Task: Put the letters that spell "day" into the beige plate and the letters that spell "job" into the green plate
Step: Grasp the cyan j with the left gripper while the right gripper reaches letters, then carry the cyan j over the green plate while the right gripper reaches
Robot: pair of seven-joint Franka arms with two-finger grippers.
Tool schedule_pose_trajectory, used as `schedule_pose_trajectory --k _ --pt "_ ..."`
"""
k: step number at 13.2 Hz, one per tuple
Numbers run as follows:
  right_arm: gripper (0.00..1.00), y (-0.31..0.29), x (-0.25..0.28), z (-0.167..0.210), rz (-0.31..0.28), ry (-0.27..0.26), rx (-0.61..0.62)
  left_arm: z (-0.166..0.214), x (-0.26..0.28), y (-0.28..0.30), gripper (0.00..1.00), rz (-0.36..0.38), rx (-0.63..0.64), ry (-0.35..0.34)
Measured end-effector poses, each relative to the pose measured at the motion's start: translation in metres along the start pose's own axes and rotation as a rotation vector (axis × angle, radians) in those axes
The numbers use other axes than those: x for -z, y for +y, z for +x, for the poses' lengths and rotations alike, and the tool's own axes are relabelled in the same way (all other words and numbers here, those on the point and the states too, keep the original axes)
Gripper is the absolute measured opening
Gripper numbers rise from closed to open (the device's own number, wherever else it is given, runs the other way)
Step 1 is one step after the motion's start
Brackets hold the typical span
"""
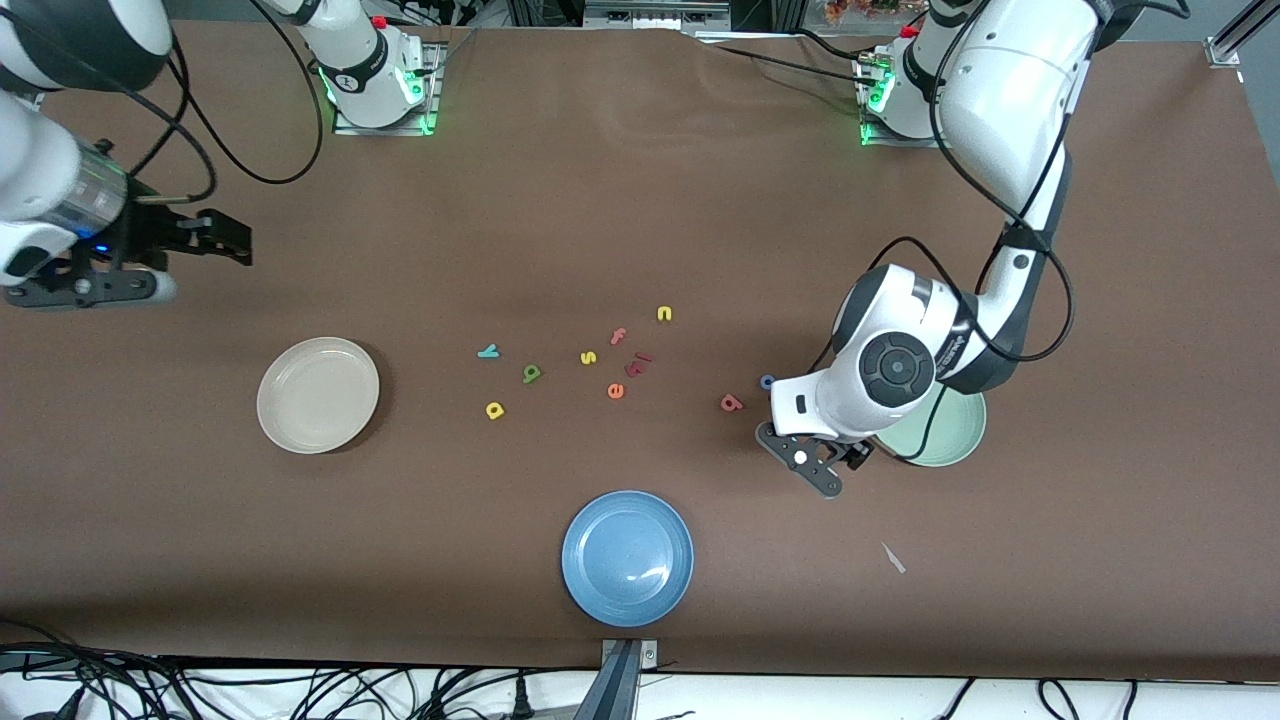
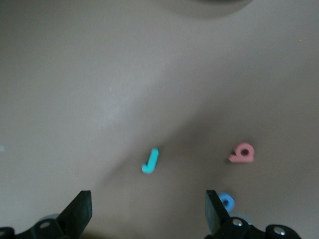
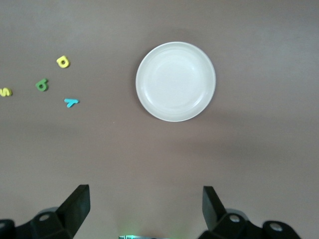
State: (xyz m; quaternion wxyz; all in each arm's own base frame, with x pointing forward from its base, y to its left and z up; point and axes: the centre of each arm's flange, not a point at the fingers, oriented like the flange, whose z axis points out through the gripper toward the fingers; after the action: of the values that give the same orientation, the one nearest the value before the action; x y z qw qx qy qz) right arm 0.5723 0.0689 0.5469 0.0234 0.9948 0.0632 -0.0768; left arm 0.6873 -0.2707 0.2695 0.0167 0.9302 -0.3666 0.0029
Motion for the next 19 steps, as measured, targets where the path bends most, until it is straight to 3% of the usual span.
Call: schedule_pose_trajectory --k 3,6,8,11,15,19 --pt "1.00 -0.037 -0.030 0.018 -0.014 -0.039 0.060 0.005 -0.031 -0.007 0.98 0.024 -0.086 0.057" --pt "1.00 -0.060 -0.064 0.042 -0.023 -0.039 0.081 -0.001 -0.063 -0.004 0.89 0.007 -0.114 0.025" --pt "1.00 -0.079 -0.084 0.057 -0.029 -0.019 0.039 -0.008 -0.081 0.000 0.87 -0.004 -0.123 0.004" --pt "1.00 -0.122 -0.108 0.072 -0.031 0.030 0.001 -0.012 -0.091 -0.001 0.75 0.005 -0.161 0.019" --pt "1.00 -0.149 -0.156 0.080 0.014 0.086 -0.033 -0.012 -0.099 -0.001 0.64 0.011 -0.175 0.032" --pt "1.00 -0.179 -0.205 0.068 0.049 0.147 -0.052 -0.010 -0.095 -0.001 0.23 0.017 -0.179 0.040"
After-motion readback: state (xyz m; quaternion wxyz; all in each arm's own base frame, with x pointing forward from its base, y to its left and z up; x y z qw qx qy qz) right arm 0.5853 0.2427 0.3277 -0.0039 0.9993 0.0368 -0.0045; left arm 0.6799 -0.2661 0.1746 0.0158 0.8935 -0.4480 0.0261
